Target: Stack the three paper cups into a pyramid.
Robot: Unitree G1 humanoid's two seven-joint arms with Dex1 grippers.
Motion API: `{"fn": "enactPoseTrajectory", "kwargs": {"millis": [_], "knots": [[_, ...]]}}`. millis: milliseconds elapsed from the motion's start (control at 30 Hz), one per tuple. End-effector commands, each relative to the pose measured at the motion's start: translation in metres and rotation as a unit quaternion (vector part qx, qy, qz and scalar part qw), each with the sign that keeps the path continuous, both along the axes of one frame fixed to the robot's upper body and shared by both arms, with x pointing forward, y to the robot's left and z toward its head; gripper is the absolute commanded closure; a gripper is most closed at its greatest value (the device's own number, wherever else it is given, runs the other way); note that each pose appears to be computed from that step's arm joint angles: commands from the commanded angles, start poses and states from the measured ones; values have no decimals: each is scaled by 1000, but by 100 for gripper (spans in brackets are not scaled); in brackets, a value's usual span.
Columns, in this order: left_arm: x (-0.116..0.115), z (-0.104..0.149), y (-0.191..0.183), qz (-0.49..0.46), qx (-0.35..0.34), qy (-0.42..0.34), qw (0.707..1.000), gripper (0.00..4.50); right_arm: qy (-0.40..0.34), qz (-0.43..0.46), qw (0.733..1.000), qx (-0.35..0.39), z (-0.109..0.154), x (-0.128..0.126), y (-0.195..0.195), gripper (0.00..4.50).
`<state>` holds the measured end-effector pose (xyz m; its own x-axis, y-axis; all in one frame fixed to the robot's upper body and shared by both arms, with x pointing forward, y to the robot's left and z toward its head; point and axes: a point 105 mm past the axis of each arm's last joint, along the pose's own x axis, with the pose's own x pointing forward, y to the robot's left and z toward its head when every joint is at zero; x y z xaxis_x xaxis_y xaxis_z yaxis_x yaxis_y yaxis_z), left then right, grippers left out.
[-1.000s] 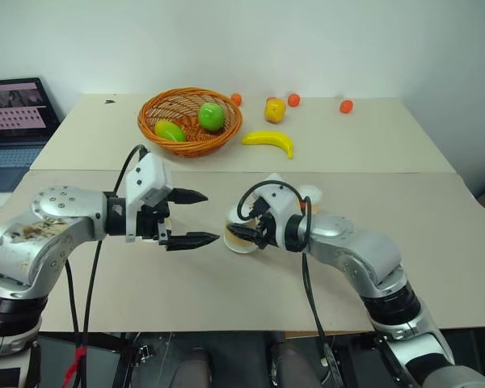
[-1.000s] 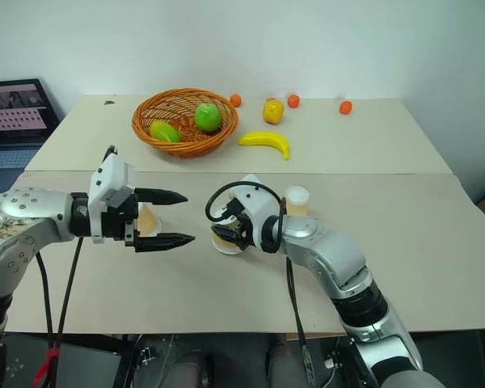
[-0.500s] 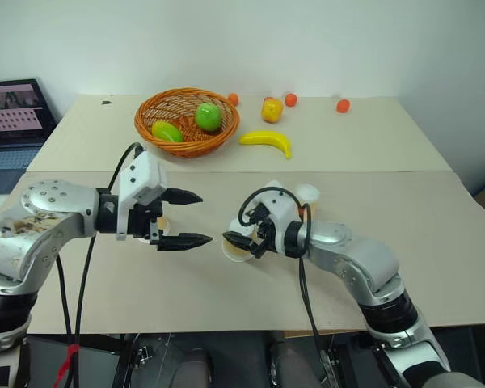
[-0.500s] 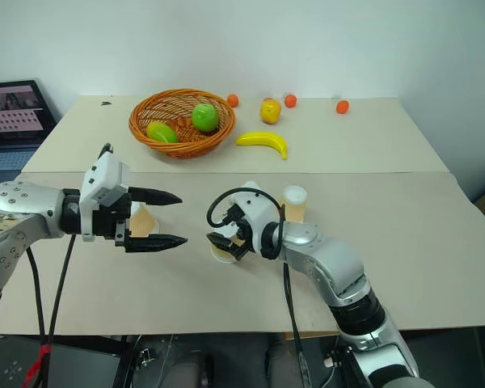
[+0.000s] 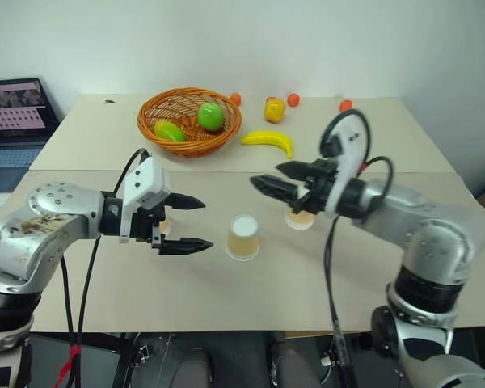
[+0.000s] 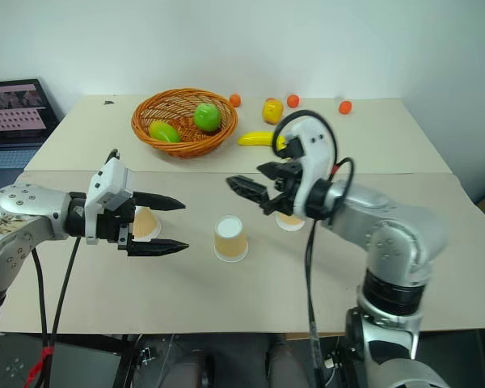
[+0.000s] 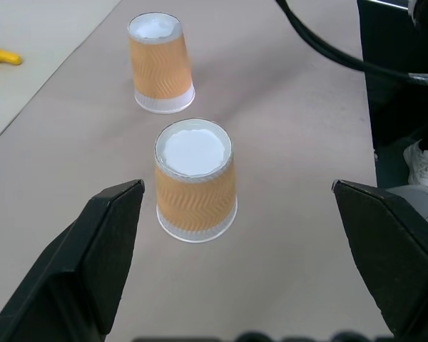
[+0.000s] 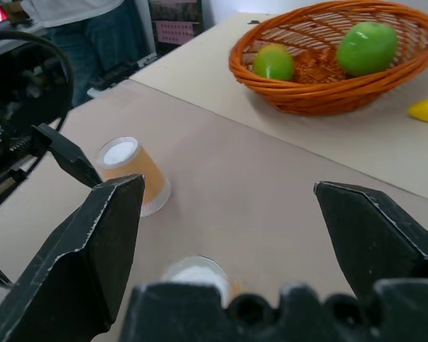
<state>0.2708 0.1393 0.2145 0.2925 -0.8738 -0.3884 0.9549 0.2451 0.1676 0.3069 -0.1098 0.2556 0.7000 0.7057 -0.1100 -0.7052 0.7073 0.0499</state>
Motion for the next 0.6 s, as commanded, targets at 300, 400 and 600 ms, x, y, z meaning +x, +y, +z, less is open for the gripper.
{"fn": "enactPoseTrajectory", "kwargs": {"millis": [300,400,600], "knots": [[-11,16,12,-21,21,-24,999,0,-13,-136,976,-168,-47,-29,-128,7],[-10,16,8,-23,16,-26,999,0,-11,-131,978,-160,-68,-33,-130,7],[-10,18,1,-29,7,-28,999,0,-38,-129,978,-160,-82,-23,-127,7]]}}
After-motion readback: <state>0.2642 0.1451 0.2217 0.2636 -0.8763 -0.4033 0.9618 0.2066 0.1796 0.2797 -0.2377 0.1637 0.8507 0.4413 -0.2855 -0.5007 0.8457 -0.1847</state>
